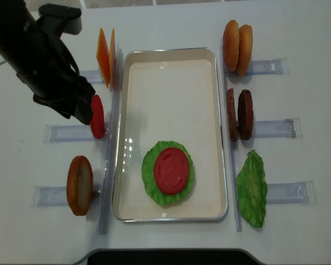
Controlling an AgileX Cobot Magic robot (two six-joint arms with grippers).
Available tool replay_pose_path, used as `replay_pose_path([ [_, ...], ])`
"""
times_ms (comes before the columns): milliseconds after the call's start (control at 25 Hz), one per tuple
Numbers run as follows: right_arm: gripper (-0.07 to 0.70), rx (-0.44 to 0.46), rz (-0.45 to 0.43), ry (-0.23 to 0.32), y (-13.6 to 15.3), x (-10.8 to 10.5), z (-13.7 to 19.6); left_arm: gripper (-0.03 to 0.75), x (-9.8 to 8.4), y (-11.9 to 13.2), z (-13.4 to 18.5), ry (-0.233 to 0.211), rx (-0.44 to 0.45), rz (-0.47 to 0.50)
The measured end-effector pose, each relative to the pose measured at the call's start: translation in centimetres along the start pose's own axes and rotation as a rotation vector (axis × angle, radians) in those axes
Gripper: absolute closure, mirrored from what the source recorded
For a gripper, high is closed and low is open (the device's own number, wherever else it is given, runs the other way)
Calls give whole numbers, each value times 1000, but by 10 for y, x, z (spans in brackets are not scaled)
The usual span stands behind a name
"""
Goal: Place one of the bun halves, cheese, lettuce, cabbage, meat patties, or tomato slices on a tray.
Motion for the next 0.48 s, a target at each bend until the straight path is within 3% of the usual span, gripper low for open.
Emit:
replay_pose_path([
  [160,145,0,0,0,0,0,0,309,17,-1,-3,-29,-8,-44],
  [400,145,0,0,0,0,0,0,302,77,-7,-5,-224,-26,-101],
  [480,145,0,0,0,0,0,0,302,91,-9,-3,-269,-29,-115],
])
Point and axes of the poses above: a point on each arm's last joint axis where the gripper is mounted, y pointing out along that axis toward the gripper, x along the wrist's bending axis when the last joint is at zero, z = x × y, the point moved 3 cm from there along y, pointing out along that axis toward the gripper, and after that the axes turned 12 degrees about -y, right-handed, at the moved point
